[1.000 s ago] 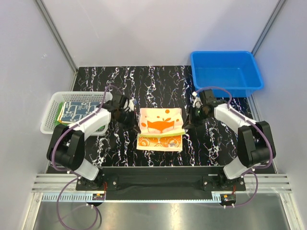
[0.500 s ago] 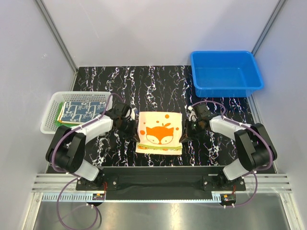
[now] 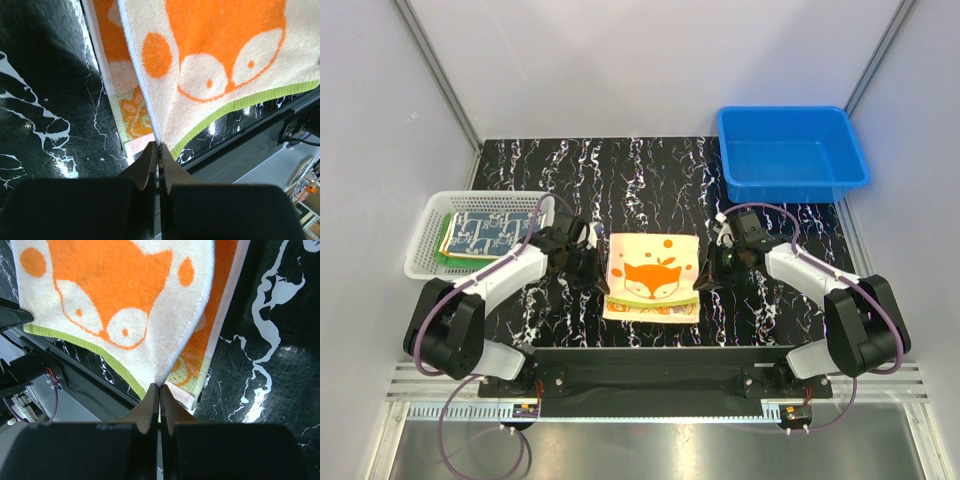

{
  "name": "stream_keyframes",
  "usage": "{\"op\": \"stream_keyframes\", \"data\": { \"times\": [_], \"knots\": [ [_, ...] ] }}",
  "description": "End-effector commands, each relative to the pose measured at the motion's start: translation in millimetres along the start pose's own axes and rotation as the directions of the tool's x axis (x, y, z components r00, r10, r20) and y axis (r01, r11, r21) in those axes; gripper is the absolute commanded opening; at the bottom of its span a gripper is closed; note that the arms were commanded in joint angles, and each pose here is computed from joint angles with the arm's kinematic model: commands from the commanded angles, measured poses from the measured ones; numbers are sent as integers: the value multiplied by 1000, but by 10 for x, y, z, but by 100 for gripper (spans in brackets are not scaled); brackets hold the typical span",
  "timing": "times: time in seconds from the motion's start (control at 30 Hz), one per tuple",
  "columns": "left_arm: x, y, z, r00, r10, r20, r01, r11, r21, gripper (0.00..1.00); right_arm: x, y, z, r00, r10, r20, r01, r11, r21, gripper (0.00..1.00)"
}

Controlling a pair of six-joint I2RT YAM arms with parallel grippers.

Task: Fold and stack the towels
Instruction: Fold the towel

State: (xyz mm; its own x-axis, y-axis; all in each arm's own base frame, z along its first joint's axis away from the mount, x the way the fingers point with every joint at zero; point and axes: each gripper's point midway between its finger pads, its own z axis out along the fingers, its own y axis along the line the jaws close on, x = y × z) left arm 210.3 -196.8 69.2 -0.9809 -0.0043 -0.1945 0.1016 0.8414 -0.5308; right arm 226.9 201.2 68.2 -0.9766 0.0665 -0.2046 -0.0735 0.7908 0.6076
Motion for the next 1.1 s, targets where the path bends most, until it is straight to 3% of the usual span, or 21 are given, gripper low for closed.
{"op": "stream_keyframes", "data": {
  "times": [0.0, 0.27, 1.07],
  "knots": [
    [62, -39, -12, 1000, -16, 5, 16, 999, 33, 0, 80, -19, -16, 1000, 11, 6, -11, 1000, 2, 0],
    [247, 99, 162, 998, -35, -49, 37, 999, 29, 0, 292, -187, 139, 999, 47, -24, -47, 999, -2, 0],
    [439, 239, 260, 996, -37, -81, 37, 999, 0, 0, 384, -228, 113, 999, 51, -16, -51, 999, -4, 0]
  ]
}}
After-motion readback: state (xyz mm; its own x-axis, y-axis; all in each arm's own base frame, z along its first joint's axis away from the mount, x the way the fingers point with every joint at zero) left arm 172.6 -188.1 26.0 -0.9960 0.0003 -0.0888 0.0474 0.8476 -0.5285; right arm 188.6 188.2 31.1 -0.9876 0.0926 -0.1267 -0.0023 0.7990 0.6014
